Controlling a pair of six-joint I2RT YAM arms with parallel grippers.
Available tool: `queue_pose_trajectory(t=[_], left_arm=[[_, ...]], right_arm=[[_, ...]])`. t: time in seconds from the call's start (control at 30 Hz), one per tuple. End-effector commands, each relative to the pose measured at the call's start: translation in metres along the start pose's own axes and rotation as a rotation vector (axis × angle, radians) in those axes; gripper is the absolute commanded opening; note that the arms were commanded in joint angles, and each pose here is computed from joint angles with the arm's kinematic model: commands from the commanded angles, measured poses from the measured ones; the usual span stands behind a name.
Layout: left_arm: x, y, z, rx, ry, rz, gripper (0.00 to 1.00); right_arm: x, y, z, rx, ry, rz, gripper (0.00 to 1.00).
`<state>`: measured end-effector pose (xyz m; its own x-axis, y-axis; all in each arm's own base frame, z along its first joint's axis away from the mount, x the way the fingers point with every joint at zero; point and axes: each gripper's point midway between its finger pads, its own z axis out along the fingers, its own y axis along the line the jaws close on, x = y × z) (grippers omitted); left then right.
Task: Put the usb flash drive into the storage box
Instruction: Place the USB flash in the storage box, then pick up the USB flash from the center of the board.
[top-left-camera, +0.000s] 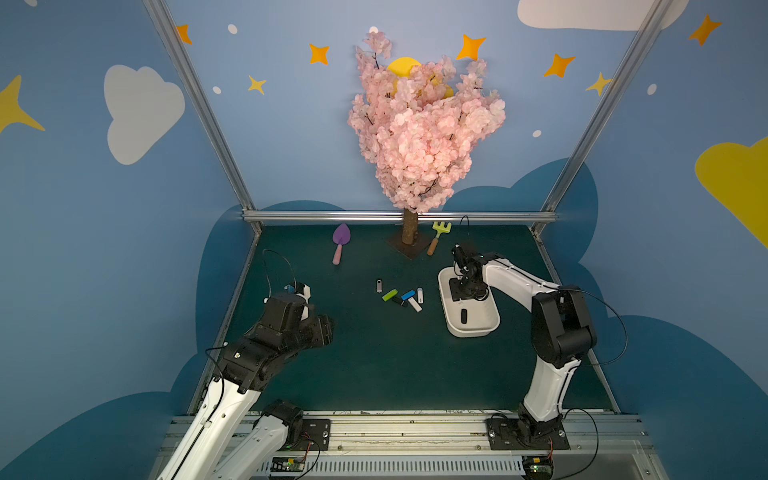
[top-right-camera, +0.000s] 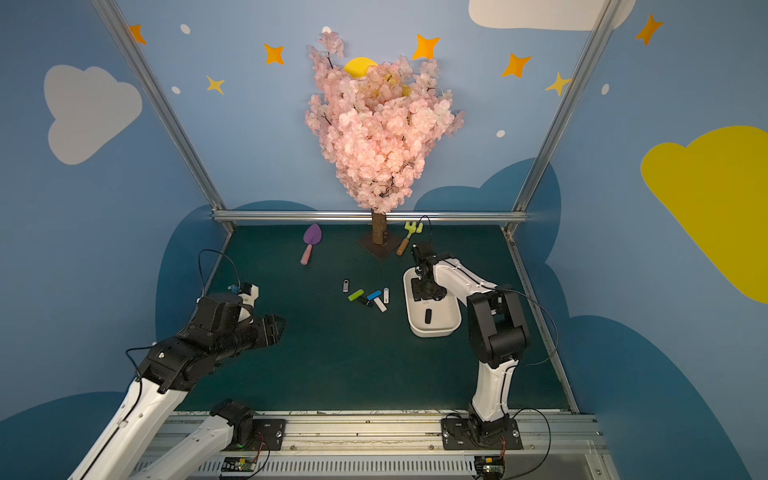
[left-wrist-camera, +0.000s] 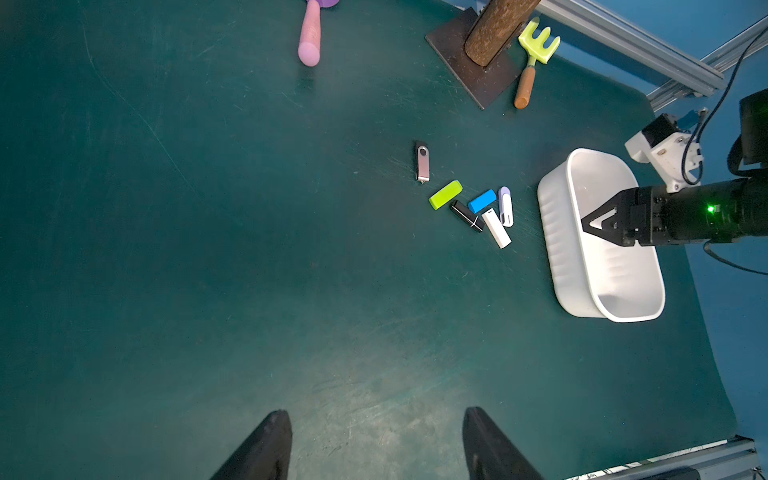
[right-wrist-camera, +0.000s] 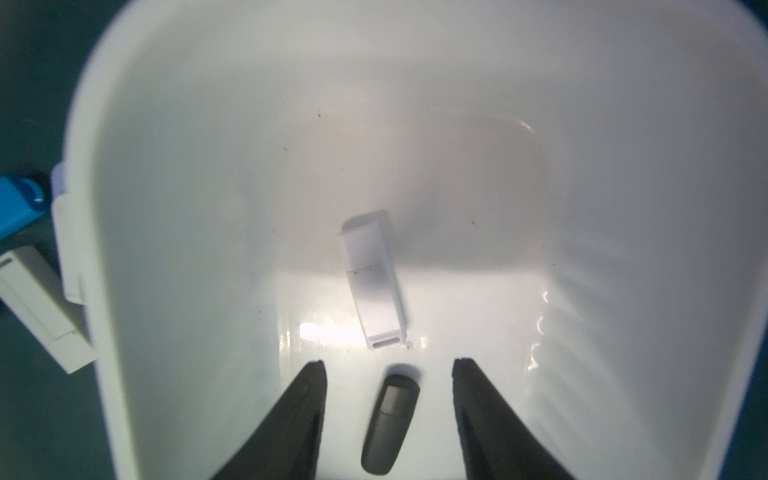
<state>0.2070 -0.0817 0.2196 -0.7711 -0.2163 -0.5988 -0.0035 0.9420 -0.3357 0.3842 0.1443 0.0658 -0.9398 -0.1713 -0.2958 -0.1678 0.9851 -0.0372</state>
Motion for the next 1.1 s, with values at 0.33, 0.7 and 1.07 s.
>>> queue_pose_trajectory(t=[0.33, 0.7, 1.07], left_arm=[[0.003, -0.003, 0.040, -0.042, 0.139, -0.074, 0.69], [-0.019, -0.056, 0.180, -0.069, 0.403, -0.073, 0.59], [-0.060, -0.078, 0.290, -0.153, 0.514, 0.088, 0.56]], right_arm=[[0.029, 0.047, -0.111, -0.155, -0.434, -0.062, 0.51], [0.037, 0.024, -0.118, -0.104, -0.568, 0.020, 0.50], [0.037, 0.020, -0.121, -0.097, -0.584, 0.029, 0.50]])
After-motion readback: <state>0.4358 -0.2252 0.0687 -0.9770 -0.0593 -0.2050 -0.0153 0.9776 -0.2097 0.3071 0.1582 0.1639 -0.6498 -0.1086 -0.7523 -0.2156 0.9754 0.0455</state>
